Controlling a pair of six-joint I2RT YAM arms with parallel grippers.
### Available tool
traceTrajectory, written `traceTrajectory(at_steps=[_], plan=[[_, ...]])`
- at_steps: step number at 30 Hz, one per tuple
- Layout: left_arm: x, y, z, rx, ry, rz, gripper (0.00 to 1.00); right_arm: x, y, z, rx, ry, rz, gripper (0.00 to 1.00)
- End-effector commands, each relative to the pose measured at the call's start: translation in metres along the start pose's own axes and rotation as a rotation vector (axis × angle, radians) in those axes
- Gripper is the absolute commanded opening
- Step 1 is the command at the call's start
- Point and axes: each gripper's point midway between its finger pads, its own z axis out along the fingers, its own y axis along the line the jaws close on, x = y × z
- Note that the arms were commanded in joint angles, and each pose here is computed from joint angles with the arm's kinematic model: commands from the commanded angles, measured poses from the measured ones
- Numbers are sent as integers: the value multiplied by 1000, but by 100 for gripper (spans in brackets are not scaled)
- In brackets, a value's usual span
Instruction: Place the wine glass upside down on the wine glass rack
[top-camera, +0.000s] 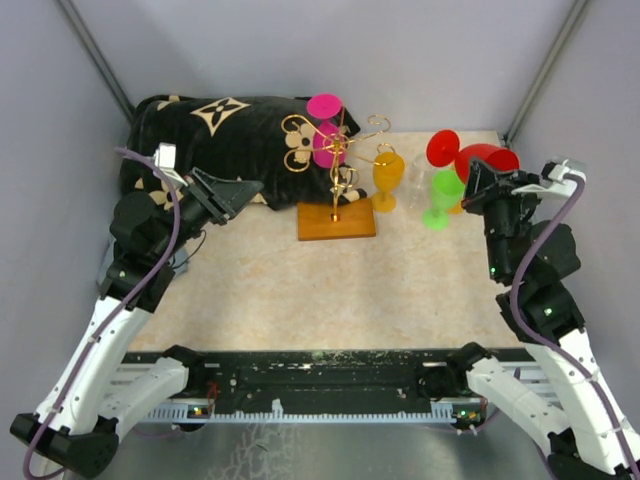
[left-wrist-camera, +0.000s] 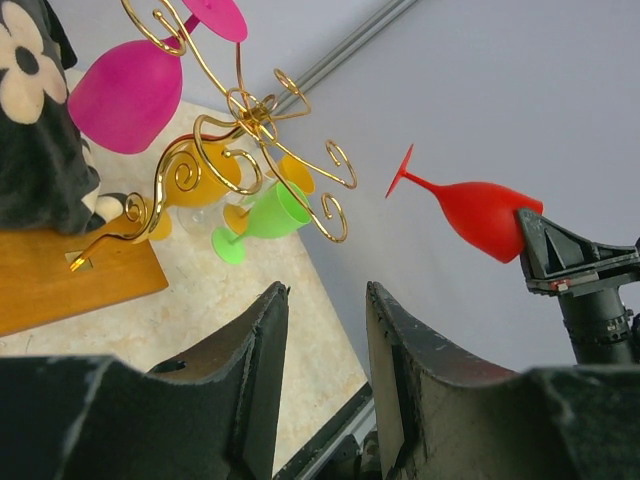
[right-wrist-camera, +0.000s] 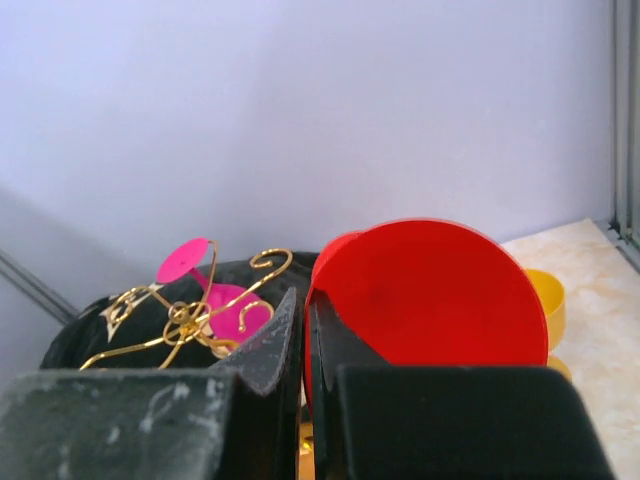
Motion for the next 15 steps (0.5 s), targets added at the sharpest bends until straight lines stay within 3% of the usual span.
traceTrajectory(at_steps=[1, 9, 15], plan=[[0, -7, 1, 40, 3, -6, 43, -31, 23, 8, -100, -175, 59, 0], [3, -13, 1, 89, 12, -21, 44, -59, 74, -15, -432, -341, 231, 0], [4, -20, -3, 127, 11, -14, 44, -66, 112, -33, -665, -341, 305, 0]])
